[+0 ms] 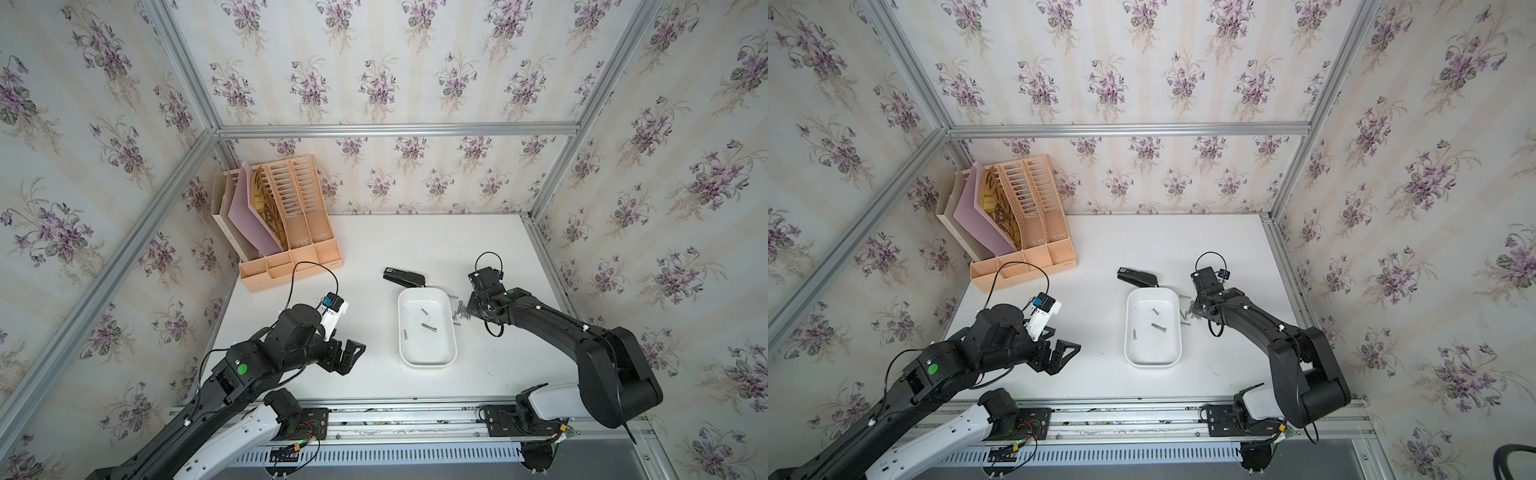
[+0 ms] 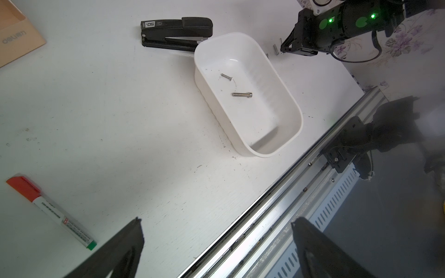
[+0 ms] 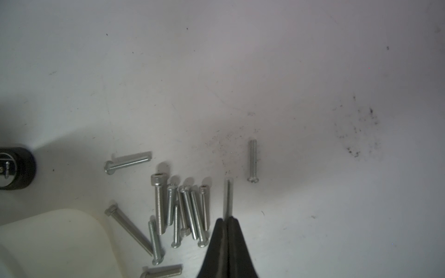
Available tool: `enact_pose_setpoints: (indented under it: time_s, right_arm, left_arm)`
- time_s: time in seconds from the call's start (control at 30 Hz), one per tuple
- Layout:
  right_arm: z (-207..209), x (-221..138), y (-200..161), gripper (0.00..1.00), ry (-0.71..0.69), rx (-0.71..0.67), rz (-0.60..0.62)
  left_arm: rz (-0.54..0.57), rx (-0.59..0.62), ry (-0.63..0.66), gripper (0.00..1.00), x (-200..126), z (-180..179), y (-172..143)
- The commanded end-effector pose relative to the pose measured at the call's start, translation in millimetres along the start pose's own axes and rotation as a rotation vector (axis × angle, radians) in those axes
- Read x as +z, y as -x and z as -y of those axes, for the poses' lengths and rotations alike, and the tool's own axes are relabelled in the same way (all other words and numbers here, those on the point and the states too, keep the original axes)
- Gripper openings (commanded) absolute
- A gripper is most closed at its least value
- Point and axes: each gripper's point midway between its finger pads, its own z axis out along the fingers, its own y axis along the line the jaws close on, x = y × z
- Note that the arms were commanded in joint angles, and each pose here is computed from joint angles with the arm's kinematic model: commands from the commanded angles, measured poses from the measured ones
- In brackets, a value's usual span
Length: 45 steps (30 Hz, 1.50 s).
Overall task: Take out the screws from the storage box
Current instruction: Place the screw at the center of the board, then pick up the screw from the storage box.
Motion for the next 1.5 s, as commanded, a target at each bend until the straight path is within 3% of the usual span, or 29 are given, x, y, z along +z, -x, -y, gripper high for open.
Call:
enact_pose_setpoints:
  time_s: [0.0,0.23,0.43,0.57,1.03,1.17,1.3,1.47]
  right_arm:
    - [0.2,9.5,-4.8,0.00,0.007,-0.011,-0.044]
    - [-7.0,21.3,-13.5,0.01,0.043,-0.028,-0.107]
    - [-9.4,16.1,-9.6,0.21,0.067,-0.030,-0.085]
    - [-9.3,11.5,-6.2,0.27,0.074,-0.025,-0.067]
    - [-40.8,-41.6,14.5,0.25,0.320,-0.050,0.094]
    - [-74.2,-82.0,13.5,0.26,0.415,-0.163,0.220]
    - [-117.6,-117.3,-11.3,0.29,0.488,-0.337,0.309]
    - [-144.2,-105.9,-33.6,0.28,0.459,-0.449,0.259]
  left_arm:
    - [0.017,-0.003,0.001,0.99,-0.4,0.3,4.1]
    - [0.015,-0.002,0.004,0.99,-0.1,-0.2,3.8]
    - [0.014,-0.002,0.004,0.99,-0.2,-0.4,3.5]
    - [0.017,-0.002,0.002,0.99,-0.3,0.1,3.9]
    - [0.017,-0.002,-0.002,0.99,-0.6,0.7,3.8]
    - [0.016,-0.001,-0.002,0.99,-0.7,0.7,3.8]
    - [0.018,-0.001,-0.004,0.99,-1.2,1.1,4.1]
    - [0.017,-0.001,-0.003,0.99,-1.0,0.9,3.7]
